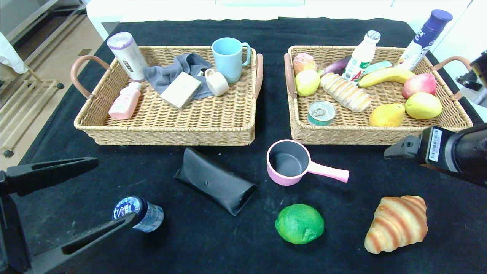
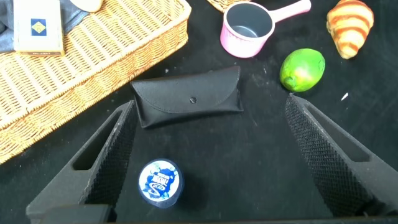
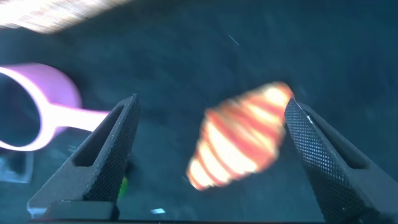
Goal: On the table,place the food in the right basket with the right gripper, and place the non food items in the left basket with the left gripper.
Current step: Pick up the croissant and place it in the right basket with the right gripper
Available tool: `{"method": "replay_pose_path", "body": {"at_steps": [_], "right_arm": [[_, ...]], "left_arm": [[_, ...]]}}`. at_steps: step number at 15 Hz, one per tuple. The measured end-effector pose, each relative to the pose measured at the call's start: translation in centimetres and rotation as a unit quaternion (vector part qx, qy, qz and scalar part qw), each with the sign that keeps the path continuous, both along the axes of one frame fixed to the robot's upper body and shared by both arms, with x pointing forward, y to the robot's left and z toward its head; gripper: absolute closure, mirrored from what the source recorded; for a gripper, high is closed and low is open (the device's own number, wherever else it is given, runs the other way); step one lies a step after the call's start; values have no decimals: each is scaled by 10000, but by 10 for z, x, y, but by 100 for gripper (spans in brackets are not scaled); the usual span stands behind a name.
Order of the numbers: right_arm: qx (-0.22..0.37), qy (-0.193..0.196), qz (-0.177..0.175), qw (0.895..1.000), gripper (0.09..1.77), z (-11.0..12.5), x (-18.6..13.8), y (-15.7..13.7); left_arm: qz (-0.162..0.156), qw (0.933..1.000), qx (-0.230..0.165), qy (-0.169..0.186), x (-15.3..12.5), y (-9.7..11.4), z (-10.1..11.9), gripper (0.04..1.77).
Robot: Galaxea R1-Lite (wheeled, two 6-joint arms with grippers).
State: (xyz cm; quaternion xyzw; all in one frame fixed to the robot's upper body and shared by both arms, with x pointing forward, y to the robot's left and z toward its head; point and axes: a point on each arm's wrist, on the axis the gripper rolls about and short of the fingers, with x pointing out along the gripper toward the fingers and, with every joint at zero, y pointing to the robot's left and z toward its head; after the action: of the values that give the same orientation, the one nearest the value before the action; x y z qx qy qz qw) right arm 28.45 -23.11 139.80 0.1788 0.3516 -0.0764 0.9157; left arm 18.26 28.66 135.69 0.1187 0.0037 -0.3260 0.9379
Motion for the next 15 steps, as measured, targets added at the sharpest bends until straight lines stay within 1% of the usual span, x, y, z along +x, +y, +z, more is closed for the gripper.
{"method": "replay_pose_path", "body": {"at_steps": [2,3,5,7,9,12,13,15], "right_arm": [[135,207,-207,9995,16,-12,-10,-8],[335,329,-282,9985,16,-17,-14,-10],[768,559,-317,9950,16,-22,-17,-12],[1105,800,-517,9893,16,-29,-14,-13],[1193,1004,-714,9852,16,-38,-10,-16],[1188,1307,-763,9813,16,-52,-9,-18],[1175,1356,-789,9806,16,-56,-9,-19],[1240,1304,-795,9805,16,-62,-6,-19]], "left_arm": [[-4,10000,1,-15,-1,0,0,9],[-6,10000,0,-18,-1,0,0,9],[-8,10000,-4,-27,-1,0,0,9],[-11,10000,-8,-36,-2,1,1,9],[-11,10000,-8,-43,-2,1,1,9],[-12,10000,-2,-52,-2,1,1,9],[-12,10000,-3,-54,-2,1,1,9],[-13,10000,3,-64,-2,1,1,9]]}}
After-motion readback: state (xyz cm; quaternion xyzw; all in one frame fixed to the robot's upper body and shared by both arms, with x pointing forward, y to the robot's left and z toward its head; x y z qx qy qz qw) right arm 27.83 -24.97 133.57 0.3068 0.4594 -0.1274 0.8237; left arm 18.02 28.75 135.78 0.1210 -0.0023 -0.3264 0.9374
